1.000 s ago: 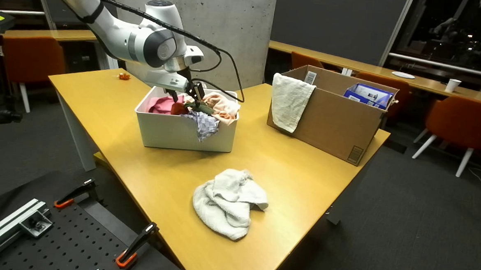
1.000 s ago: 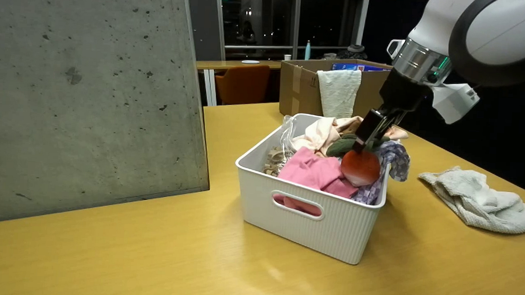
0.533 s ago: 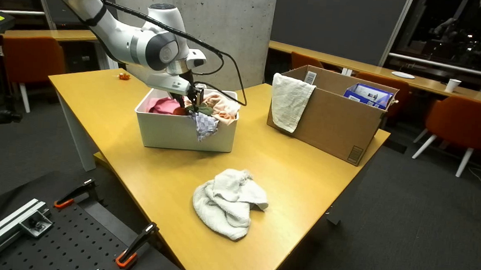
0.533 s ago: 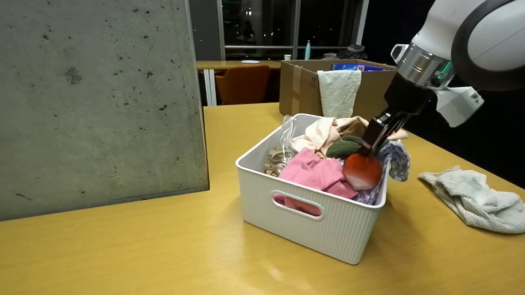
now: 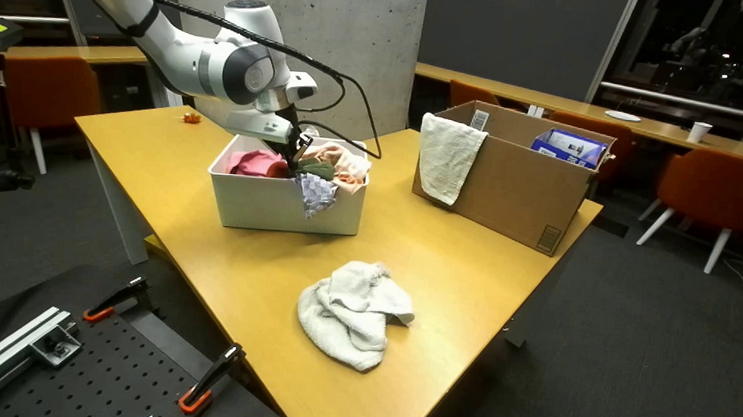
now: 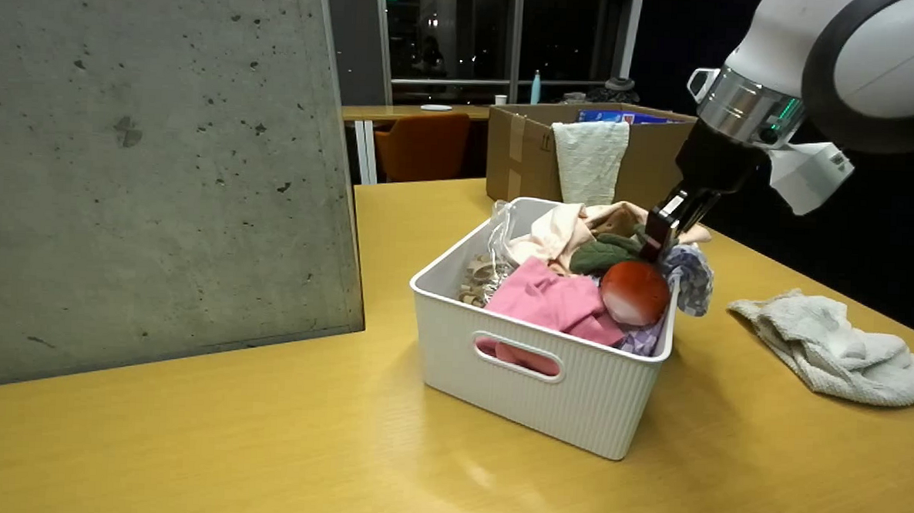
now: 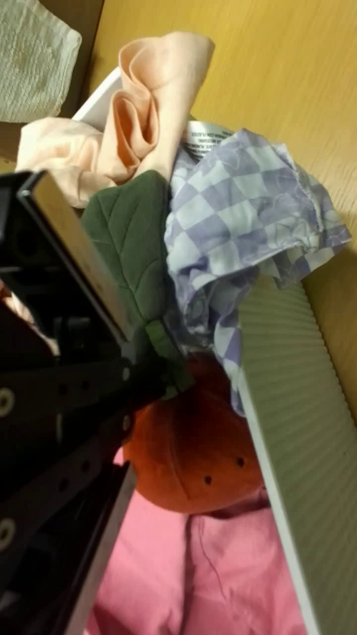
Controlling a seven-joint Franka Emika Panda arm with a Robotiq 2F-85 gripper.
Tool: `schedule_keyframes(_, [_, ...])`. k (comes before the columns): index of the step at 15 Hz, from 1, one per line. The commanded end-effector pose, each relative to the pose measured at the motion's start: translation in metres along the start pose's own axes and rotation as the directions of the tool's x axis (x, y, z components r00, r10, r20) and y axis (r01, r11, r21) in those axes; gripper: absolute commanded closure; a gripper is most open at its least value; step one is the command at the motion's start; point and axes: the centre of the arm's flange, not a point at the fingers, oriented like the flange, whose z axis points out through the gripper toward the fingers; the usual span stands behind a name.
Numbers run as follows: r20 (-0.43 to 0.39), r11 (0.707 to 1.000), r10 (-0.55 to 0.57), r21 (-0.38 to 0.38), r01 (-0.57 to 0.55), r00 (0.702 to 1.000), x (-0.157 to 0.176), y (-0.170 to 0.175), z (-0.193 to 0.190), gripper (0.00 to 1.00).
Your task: Put the pink shirt in the basket, then remove the white towel, the turnip plushie and the purple shirt from the basket
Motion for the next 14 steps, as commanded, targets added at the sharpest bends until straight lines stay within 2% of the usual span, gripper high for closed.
schedule_keyframes(1, [-0.028, 0.999, 0.011, -0.035, -0.012, 1.0, -0.011, 0.003, -0.036, 0.99])
schedule_keyframes(7, [-0.07, 0.996, 0.045, -0.075, -0.05, 0.997, -0.026, 0.02, -0.089, 0.99])
schedule_keyframes(10, [-0.088, 0.991, 0.092, -0.09, -0.1, 0.992, -0.043, 0.044, -0.114, 0.99])
schedule_keyframes(14, [-0.099, 0.978, 0.168, -0.105, -0.178, 0.981, -0.068, 0.092, -0.131, 0.99])
